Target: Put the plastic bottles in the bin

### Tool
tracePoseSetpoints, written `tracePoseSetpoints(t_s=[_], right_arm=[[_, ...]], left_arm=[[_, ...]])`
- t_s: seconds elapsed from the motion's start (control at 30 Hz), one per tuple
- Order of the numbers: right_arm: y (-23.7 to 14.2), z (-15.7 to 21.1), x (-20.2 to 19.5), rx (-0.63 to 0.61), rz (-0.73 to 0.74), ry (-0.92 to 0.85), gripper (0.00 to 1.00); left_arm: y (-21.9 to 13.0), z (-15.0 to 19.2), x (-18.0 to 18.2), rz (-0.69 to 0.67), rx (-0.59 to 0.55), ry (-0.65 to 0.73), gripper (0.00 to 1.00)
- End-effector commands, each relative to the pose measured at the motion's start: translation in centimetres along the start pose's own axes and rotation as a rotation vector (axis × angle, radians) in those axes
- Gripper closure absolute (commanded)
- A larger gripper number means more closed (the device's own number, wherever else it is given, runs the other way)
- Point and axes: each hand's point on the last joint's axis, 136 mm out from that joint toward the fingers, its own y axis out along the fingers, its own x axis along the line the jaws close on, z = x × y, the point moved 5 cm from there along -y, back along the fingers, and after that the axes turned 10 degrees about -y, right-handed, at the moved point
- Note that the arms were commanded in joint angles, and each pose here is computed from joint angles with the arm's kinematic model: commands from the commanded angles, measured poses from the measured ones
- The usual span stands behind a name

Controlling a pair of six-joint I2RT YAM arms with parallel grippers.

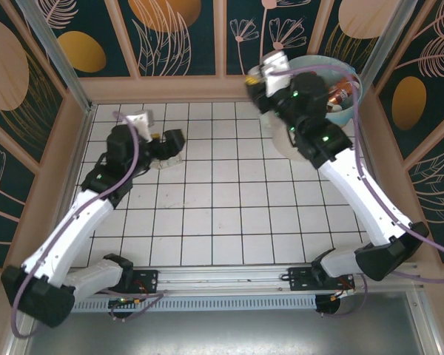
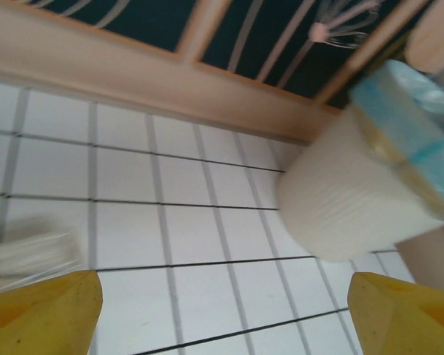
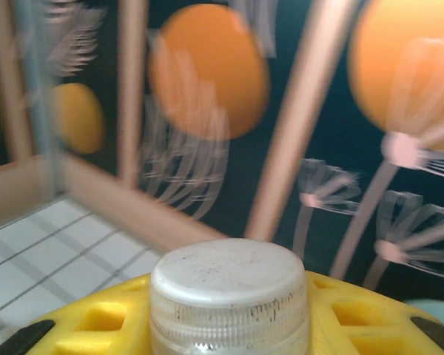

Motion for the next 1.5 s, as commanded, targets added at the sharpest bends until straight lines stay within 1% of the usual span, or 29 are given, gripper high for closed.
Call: tracePoseSetpoints(t_s=[0.0, 0.1, 0.2, 0.27, 0.37, 0.43, 0.5, 0.67, 0.73, 0.87, 0.93, 1.03, 1.17, 1.3, 1.37, 1.43, 1.47], right_arm=[[0.0, -1.6, -5.5, -0.085, 0.141, 0.093, 0.94], [1.2, -0.4, -9.3, -0.045, 0.257, 0.091, 1.00], [2.5, 1.1, -11.6, -0.008, 0.353, 0.095, 1.00], [3.5, 2.1, -12.5, 0.008, 0.439, 0.087, 1.00], [5.0, 3.7, -13.3, 0.046, 0.530, 0.075, 1.00], [6.0, 5.4, -13.7, 0.105, 0.571, 0.065, 1.00], [6.8, 7.2, -13.6, 0.170, 0.579, 0.053, 1.00], [8.4, 11.8, -12.5, 0.301, 0.509, 0.025, 1.00], [8.7, 12.1, -11.2, 0.325, 0.491, -0.044, 1.00], [8.6, 12.3, -11.0, 0.361, 0.488, -0.052, 1.00], [8.6, 12.7, -11.2, 0.416, 0.516, -0.068, 1.00], [9.0, 13.8, -10.5, 0.507, 0.535, -0.138, 1.00], [10.1, 15.9, -8.9, 0.617, 0.498, -0.187, 0.95], [10.9, 17.7, -8.2, 0.694, 0.461, -0.190, 0.88], [11.4, 18.3, -8.1, 0.719, 0.453, -0.182, 0.86], [11.7, 18.4, -8.3, 0.726, 0.453, -0.153, 0.79], [11.9, 18.0, -8.4, 0.718, 0.454, -0.131, 0.78]], left_arm=[[2.8, -0.4, -4.1, 0.038, -0.002, 0.068, 0.13], [5.5, 0.0, -8.6, 0.115, 0.036, 0.148, 0.13], [7.6, 0.3, -12.2, 0.205, 0.066, 0.211, 0.12], [8.8, 0.3, -14.0, 0.267, 0.088, 0.244, 0.12], [9.9, 0.1, -15.4, 0.323, 0.102, 0.306, 0.11], [10.4, 0.3, -15.5, 0.330, 0.111, 0.352, 0.10], [10.8, 0.8, -15.3, 0.327, 0.129, 0.392, 0.09], [11.9, 2.8, -13.1, 0.277, 0.156, 0.444, 0.07], [12.1, 3.5, -12.3, 0.266, 0.168, 0.452, 0.07], [12.3, 4.5, -11.0, 0.236, 0.187, 0.444, 0.06], [12.0, 4.4, -10.7, 0.222, 0.177, 0.428, 0.06], [11.5, 4.7, -10.2, 0.215, 0.172, 0.421, 0.05], [11.6, 4.6, -9.5, 0.171, 0.152, 0.400, 0.04], [11.7, 4.6, -9.2, 0.152, 0.153, 0.389, 0.04], [11.7, 4.6, -9.2, 0.146, 0.152, 0.383, 0.03], [11.7, 4.6, -9.2, 0.145, 0.151, 0.378, 0.03], [11.6, 4.5, -9.2, 0.143, 0.151, 0.378, 0.03]])
